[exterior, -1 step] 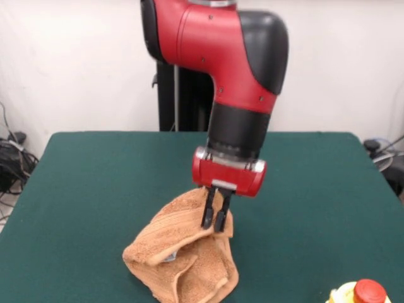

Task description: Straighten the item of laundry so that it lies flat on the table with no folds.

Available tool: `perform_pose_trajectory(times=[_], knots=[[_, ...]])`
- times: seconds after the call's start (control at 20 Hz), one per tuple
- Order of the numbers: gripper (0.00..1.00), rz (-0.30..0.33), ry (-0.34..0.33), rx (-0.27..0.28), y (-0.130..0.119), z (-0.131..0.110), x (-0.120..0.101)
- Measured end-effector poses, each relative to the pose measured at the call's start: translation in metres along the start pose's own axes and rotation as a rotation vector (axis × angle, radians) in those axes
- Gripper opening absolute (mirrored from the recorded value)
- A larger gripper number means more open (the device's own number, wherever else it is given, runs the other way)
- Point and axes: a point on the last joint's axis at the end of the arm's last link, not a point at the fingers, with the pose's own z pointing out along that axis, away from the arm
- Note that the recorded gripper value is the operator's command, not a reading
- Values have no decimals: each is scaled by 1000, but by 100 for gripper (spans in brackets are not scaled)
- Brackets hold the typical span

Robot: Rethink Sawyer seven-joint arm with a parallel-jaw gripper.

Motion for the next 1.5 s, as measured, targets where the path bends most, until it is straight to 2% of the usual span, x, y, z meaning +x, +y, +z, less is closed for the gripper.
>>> perform_pose_trajectory(times=[0.05, 0.1, 0.25, 0.3, 0.45, 0.5, 0.85, 1.2, 1.5], knots=[[0, -2, 3, -1, 1, -7, -2], [0, -9, 22, -5, 4, -28, -7], [0, -19, 53, -10, 8, -55, -12], [0, -23, 75, -18, 11, -75, -17], [0, -22, 94, -26, 12, -96, -24], [0, -20, 102, -28, 11, -111, -29], [0, -15, 109, -32, 7, -155, -43], [0, 15, 67, -36, 1, -189, -60], [0, 24, 73, -66, 12, -228, -66]])
